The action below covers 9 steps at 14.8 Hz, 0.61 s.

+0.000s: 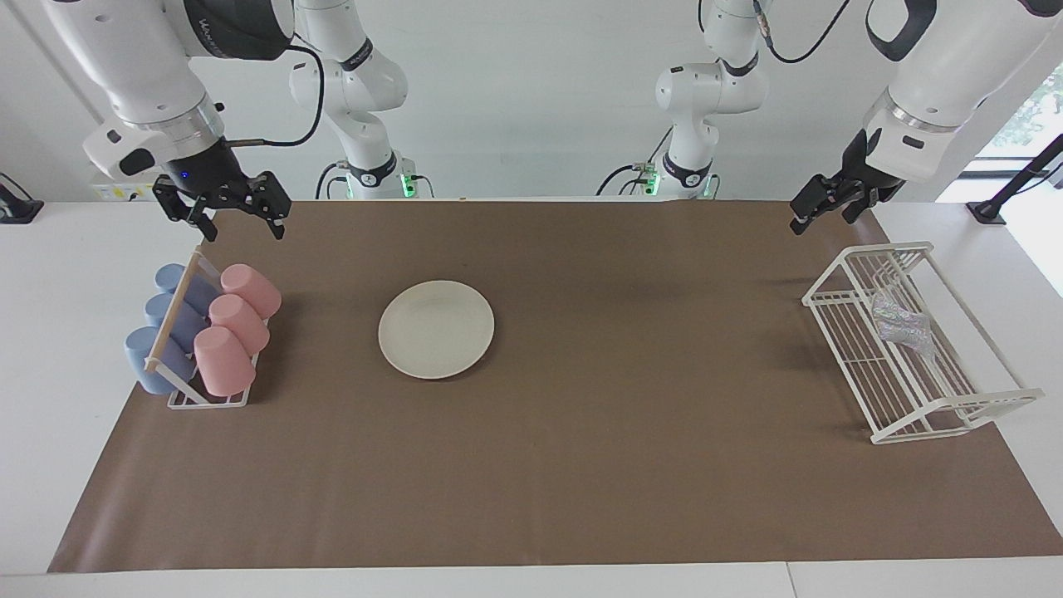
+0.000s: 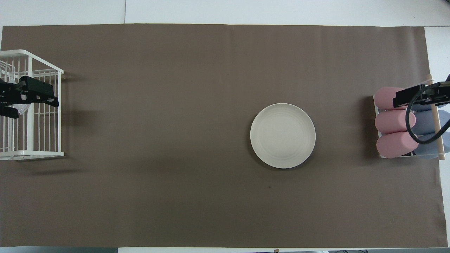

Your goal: Wipe plate with sponge

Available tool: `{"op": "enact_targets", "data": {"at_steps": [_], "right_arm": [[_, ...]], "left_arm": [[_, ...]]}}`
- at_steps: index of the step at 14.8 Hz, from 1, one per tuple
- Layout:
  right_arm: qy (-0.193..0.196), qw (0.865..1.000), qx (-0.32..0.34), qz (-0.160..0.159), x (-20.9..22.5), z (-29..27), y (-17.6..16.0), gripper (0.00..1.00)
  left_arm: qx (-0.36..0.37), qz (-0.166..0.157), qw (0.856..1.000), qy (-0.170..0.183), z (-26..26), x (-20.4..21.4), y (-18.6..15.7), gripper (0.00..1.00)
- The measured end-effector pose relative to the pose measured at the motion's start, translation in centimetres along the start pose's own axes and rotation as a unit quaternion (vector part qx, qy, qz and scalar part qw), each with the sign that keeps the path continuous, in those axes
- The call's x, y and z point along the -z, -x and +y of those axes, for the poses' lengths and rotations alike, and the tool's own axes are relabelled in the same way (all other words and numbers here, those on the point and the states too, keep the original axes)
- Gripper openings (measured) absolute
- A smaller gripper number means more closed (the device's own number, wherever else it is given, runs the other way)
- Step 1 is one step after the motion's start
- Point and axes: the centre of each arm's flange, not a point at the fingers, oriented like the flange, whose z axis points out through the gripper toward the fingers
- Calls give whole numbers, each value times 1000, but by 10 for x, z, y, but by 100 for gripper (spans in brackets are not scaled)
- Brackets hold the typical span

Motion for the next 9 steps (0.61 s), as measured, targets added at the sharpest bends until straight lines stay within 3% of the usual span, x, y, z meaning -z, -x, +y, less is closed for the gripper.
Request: {"op": "enact_targets", "data": {"at_steps": [9], "right_arm": [[0,1000,-14,0,0,-11,0,100]], "left_arm": [[41,8,999,-13,-10,-13,-2,100]]}}
